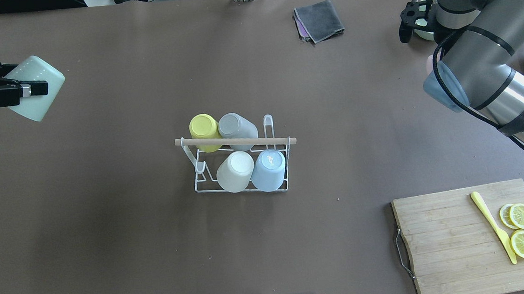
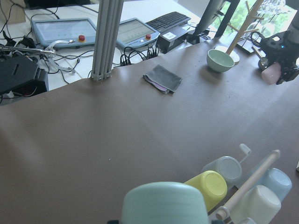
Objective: Place cup on cup holder
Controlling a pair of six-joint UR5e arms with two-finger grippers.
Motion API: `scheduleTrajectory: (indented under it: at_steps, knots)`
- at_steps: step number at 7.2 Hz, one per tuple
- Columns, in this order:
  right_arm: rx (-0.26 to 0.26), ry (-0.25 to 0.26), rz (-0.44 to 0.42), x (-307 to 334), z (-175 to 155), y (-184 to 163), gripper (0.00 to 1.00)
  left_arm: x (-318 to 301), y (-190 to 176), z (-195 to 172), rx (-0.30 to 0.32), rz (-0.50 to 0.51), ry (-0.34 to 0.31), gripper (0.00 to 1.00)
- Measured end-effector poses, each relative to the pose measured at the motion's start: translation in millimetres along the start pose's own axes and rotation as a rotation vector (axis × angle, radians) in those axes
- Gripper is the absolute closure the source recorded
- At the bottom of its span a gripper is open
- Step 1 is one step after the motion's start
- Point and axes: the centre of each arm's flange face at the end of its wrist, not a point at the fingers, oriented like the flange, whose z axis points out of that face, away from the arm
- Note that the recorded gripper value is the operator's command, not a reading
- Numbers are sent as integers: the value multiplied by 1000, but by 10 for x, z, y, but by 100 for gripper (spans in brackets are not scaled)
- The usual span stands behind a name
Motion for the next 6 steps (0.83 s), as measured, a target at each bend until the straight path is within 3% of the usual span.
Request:
scheduleTrajectory:
  at_steps: [1,2,6]
  knots:
    - [119,-21,-46,-58,34,19,100,46,-4,11,35,21,9,100]
    - [201,-24,-80,-89,72,40,100,104,21,87,60,32,10,100]
    - [339,-4,-102,-118,141,-122,100,553,440,626,182,47,32,100]
